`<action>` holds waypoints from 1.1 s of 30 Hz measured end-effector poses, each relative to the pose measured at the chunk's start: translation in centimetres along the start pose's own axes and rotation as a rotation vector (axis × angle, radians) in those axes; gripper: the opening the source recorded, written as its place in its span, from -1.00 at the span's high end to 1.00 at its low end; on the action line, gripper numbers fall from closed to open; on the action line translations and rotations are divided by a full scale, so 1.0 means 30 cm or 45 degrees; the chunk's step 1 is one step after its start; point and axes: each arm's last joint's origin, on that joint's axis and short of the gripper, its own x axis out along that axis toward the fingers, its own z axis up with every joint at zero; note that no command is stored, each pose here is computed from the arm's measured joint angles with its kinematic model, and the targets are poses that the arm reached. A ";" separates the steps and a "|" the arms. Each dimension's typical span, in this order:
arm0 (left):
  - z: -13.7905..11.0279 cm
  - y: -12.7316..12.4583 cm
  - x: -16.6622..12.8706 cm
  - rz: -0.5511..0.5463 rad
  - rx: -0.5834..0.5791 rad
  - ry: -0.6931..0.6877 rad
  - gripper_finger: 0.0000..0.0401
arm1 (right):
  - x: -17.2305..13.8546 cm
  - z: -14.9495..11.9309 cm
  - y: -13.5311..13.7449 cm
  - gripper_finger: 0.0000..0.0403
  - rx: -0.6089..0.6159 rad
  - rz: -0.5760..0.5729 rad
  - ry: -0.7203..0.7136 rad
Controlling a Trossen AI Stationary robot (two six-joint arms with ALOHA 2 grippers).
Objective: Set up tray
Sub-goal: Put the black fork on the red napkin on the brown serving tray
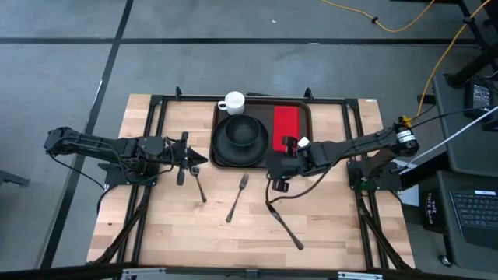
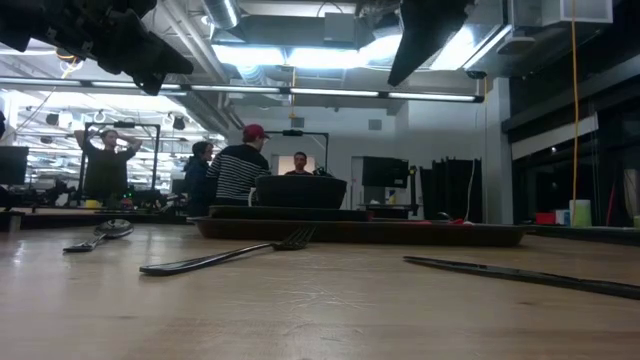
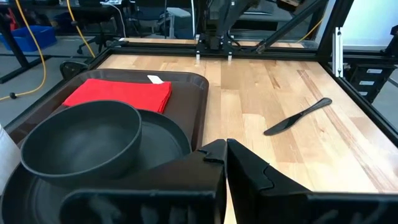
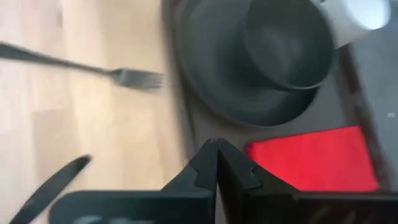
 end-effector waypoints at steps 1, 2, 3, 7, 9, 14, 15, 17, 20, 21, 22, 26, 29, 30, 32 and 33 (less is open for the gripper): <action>0.000 0.000 0.000 0.000 0.000 0.000 0.97 | 0.000 0.002 -0.001 0.94 0.006 -0.030 -0.015; 0.000 0.000 0.000 0.000 0.000 0.000 0.97 | 0.000 0.005 -0.004 0.93 0.015 -0.060 -0.032; 0.000 0.000 0.000 0.000 0.000 0.000 0.97 | 0.000 0.008 -0.005 0.93 0.028 -0.082 -0.049; 0.000 0.000 0.000 0.000 0.000 -0.001 0.97 | 0.000 0.016 -0.005 0.96 0.079 -0.091 -0.081; 0.000 0.000 0.000 0.000 0.000 -0.001 0.97 | -0.001 0.016 -0.004 0.97 0.107 -0.087 -0.084; 0.000 0.000 0.000 0.000 0.000 -0.001 0.97 | -0.001 0.012 0.013 0.95 0.244 -0.074 -0.101; 0.000 0.000 0.000 0.000 0.000 -0.001 0.97 | 0.006 0.007 0.021 0.94 0.261 -0.074 -0.117; 0.000 0.000 0.000 0.000 0.000 -0.002 0.97 | 0.030 -0.012 0.045 0.92 0.265 -0.067 -0.141; 0.000 0.000 0.000 0.000 0.000 -0.001 0.97 | 0.074 -0.048 0.084 0.93 0.247 -0.019 -0.168; 0.000 0.000 0.000 0.000 0.000 -0.002 0.97 | 0.092 -0.064 0.098 0.94 0.249 0.015 -0.173; 0.000 0.000 0.000 0.000 0.000 -0.001 0.97 | 0.107 -0.079 0.111 0.96 0.261 0.048 -0.174; 0.000 0.000 0.000 0.000 0.000 -0.001 0.97 | 0.140 -0.116 0.159 0.98 0.332 0.153 -0.229; 0.000 0.000 0.000 0.000 0.000 -0.001 0.97 | 0.158 -0.141 0.180 0.95 0.375 0.192 -0.260; 0.000 0.000 0.000 0.000 0.000 -0.002 0.97 | 0.162 -0.144 0.185 0.93 0.397 0.207 -0.275; 0.000 0.000 0.000 0.000 -0.001 -0.002 0.97 | 0.172 -0.151 0.188 0.91 0.456 0.228 -0.298; 0.000 0.000 0.000 0.000 -0.005 -0.001 0.97 | 0.179 -0.160 0.188 0.91 0.477 0.227 -0.290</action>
